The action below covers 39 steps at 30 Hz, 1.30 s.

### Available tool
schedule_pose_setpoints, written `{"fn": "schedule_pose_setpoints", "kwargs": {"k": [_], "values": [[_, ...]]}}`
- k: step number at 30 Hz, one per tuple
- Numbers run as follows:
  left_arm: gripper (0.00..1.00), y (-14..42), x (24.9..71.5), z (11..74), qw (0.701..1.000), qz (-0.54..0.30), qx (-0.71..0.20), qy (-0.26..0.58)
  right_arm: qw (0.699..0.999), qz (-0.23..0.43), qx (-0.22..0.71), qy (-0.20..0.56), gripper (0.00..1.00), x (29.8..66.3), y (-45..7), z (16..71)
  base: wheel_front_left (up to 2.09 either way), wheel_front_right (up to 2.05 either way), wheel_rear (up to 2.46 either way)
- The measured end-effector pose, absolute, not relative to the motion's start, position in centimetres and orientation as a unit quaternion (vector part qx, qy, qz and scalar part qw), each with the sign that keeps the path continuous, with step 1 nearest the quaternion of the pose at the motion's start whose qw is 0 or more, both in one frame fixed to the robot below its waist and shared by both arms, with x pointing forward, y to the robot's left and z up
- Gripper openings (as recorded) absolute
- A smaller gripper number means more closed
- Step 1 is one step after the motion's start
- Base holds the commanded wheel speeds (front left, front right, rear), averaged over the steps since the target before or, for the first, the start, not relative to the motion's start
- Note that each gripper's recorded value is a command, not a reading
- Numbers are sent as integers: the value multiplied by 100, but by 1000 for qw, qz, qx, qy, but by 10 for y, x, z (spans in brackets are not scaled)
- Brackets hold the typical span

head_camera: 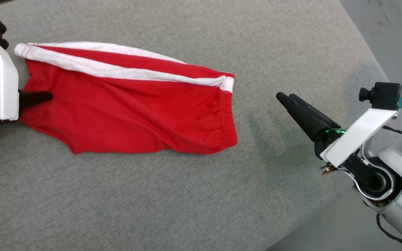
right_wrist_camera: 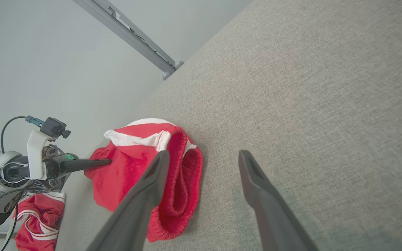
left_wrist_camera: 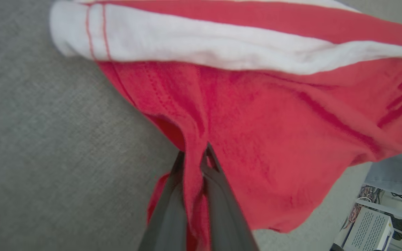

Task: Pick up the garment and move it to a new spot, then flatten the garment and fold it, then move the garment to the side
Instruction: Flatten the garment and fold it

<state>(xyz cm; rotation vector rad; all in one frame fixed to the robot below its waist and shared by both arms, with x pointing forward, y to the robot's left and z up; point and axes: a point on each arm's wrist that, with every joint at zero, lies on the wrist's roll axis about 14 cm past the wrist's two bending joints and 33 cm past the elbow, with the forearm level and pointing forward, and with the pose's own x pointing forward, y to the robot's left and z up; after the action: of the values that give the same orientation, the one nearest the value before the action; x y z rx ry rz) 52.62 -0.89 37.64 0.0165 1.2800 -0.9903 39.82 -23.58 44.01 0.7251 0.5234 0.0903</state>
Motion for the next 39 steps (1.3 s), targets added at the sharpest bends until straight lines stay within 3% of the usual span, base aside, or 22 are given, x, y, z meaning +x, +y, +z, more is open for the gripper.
{"fn": "schedule_pose_setpoints", "kwargs": {"k": [20,21,22,23,30,34,39], "values": [[0,68,425,418,706,-386,-50,591,902,126,333,244,100,395,-204,472,0,0,0],[33,73,421,417,710,-380,-52,591,902,130,332,244,100,395,-202,473,0,0,0],[81,76,419,417,714,-375,-56,589,901,133,333,244,100,395,-199,474,0,0,0],[100,78,416,417,716,-372,-58,587,900,137,334,244,100,394,-197,474,0,0,0],[100,91,406,421,742,-352,-59,568,904,153,322,234,100,393,-191,484,0,0,0],[100,92,425,453,799,-352,-65,483,923,158,286,205,100,394,-195,496,0,0,0],[100,111,460,517,894,-323,-62,304,951,156,235,127,100,404,-205,525,0,0,0]]}}
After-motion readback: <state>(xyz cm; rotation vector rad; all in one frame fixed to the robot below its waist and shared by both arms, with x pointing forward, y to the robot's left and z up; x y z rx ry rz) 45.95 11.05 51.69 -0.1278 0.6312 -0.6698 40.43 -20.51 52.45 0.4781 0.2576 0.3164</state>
